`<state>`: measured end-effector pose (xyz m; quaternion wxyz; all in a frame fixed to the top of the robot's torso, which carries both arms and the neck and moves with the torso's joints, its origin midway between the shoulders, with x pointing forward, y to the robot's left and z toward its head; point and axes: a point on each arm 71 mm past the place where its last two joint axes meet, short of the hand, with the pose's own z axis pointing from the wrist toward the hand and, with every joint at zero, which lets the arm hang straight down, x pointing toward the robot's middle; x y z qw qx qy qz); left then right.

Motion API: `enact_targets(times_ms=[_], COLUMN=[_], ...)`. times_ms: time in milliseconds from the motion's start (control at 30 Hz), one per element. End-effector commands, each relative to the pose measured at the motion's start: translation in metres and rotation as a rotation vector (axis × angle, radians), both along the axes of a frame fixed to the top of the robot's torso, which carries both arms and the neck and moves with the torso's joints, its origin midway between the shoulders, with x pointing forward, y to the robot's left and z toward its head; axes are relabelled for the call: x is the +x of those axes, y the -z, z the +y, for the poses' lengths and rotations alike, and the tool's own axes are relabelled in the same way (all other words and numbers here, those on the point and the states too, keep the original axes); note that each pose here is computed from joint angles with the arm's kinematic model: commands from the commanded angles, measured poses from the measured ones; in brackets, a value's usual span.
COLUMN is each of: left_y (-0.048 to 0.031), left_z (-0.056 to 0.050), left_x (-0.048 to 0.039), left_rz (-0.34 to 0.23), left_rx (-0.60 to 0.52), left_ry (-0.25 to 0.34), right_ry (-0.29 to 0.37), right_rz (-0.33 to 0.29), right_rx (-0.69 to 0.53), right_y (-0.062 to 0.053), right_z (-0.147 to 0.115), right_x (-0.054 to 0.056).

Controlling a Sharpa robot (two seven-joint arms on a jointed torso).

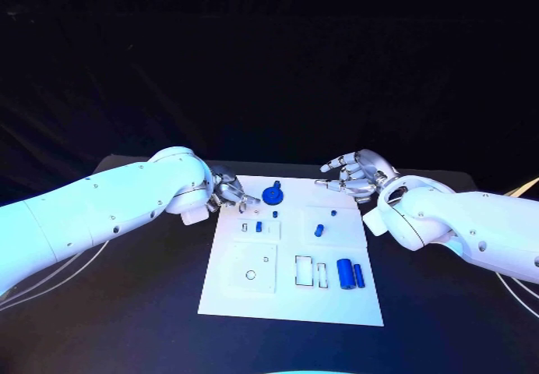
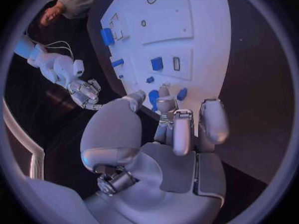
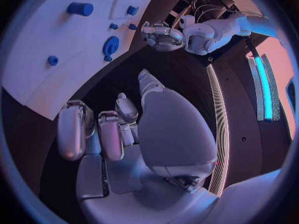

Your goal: Assemble the parts on the task board

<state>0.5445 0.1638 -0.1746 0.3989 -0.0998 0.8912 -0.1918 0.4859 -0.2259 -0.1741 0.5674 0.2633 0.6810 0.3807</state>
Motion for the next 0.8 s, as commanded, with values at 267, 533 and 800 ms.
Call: enact_targets(times_ms=[267, 533, 800], left_y=[-0.0082, -0.0059, 0.0014], left_z=[0.011, 0.012, 0.010], left_x=[0.0172, 0.0255, 0.0300], left_rz=[-0.034, -0.039, -0.021], left_rx=[0.018, 0.050, 0.078], left_ry=[-0.028, -0.031, -0.021], right_ry=[0.000, -0.001, -0.002], right_rz=[-0.001, -0.001, -0.001], right_rx=[-0.001, -0.001, -0.001], right_y=[0.000, 0.000, 0.000], right_z=[-0.001, -0.001, 0.000], right_x=[0.000, 0.000, 0.001])
